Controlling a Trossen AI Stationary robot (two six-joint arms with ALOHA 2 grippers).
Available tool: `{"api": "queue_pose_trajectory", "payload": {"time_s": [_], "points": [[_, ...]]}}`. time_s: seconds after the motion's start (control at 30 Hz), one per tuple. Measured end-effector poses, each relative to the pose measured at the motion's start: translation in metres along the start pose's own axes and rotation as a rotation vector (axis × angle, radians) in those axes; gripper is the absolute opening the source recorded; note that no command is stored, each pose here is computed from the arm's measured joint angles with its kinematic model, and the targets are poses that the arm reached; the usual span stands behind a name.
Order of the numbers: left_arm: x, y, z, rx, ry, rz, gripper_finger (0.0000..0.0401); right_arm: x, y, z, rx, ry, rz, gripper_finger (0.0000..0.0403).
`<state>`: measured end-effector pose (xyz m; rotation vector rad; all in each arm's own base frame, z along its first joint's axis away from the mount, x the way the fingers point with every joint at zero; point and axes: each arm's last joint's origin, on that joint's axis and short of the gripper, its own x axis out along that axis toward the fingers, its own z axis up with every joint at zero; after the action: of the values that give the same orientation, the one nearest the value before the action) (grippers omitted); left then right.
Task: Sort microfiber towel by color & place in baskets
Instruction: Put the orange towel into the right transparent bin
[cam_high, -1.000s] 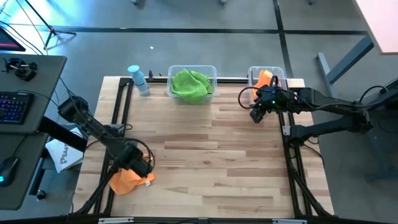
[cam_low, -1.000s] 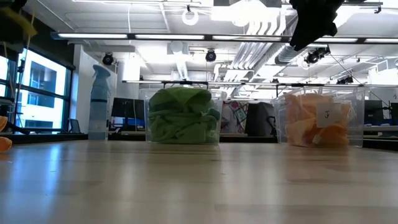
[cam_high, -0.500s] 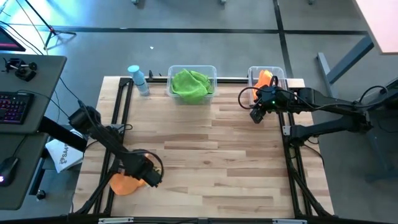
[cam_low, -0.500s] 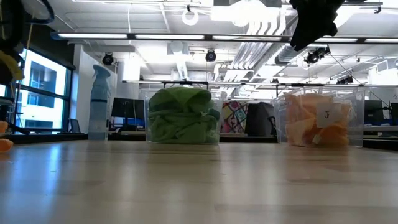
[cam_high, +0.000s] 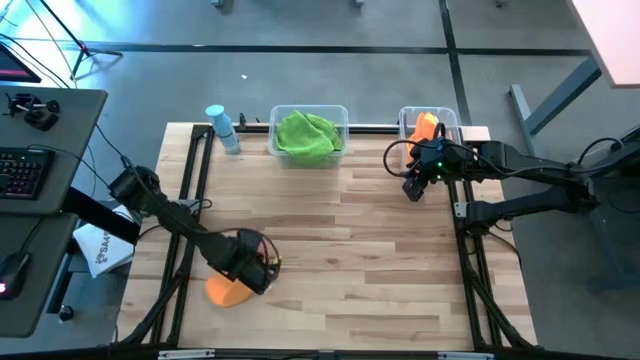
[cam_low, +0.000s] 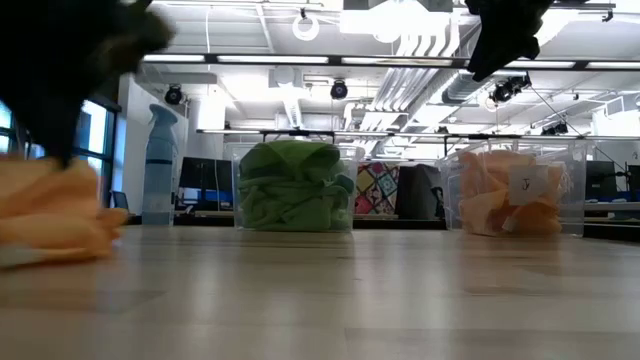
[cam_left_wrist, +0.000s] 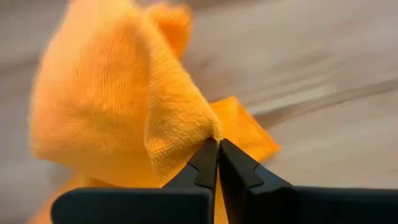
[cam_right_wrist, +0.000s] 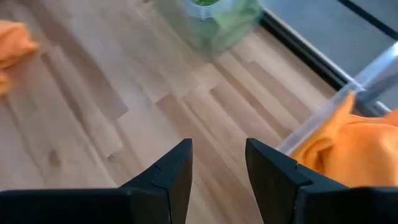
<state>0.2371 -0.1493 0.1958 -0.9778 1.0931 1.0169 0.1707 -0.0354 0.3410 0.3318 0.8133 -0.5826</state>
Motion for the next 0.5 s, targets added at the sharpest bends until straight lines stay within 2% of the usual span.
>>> {"api": "queue_pose_trajectory", "payload": {"time_s": [0.13, 0.27, 0.5], "points": [[-0.027, -0.011, 0.018, 0.062, -0.151, -0.138, 0.0000, 0.000, 0.004, -0.001, -0.044, 0.012, 0.047, 0.0144], [-0.059, -0.016, 0.039, 0.108, -0.286, -0.251, 0.0000, -0.003, 0.013, -0.003, -0.145, -0.006, 0.100, 0.0144], [-0.110, -0.017, 0.073, 0.190, -0.485, -0.367, 0.0000, -0.008, 0.044, 0.008, -0.253, -0.182, 0.284, 0.0144]]}}
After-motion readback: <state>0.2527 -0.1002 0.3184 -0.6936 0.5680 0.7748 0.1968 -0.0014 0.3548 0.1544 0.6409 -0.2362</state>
